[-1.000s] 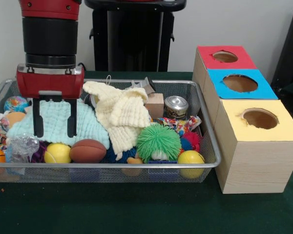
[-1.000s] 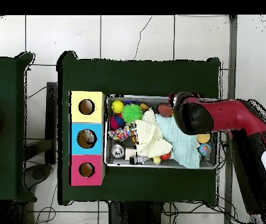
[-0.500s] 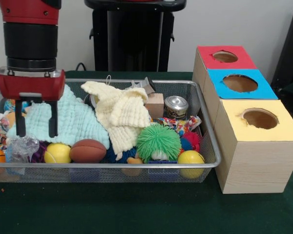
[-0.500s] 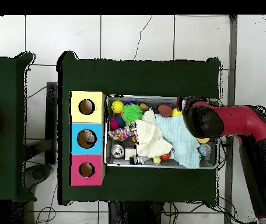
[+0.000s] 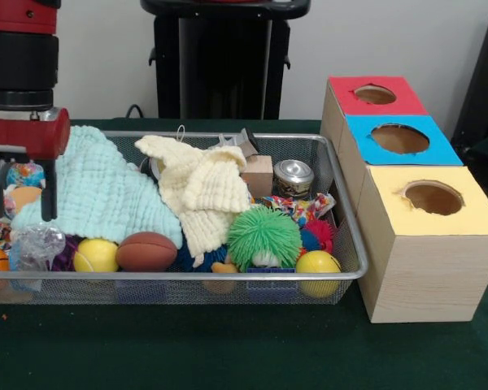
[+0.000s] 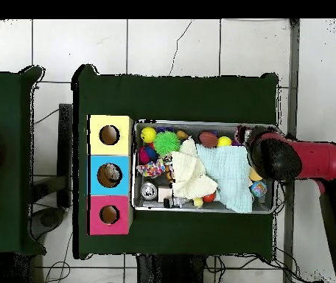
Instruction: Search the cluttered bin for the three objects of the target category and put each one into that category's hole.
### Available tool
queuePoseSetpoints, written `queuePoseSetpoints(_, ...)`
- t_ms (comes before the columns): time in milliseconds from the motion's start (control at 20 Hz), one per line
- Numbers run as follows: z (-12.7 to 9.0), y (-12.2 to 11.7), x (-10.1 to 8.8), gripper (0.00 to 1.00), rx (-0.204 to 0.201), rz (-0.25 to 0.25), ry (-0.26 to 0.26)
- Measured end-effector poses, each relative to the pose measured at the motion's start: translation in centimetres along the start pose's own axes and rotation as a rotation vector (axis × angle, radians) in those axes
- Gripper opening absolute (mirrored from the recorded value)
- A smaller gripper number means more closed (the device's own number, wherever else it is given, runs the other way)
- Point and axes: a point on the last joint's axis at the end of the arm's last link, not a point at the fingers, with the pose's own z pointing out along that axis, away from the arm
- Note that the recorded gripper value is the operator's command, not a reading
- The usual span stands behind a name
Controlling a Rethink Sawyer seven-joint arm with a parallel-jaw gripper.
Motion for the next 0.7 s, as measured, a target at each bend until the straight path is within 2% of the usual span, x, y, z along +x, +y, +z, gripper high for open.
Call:
queuePoseSetpoints(400,0.5,0.1,0.5,1.00,-0.008,0.004,0.008)
queuePoseSetpoints(700,2.2,1.0,1.7,1.00,-0.038,0.013,0.030)
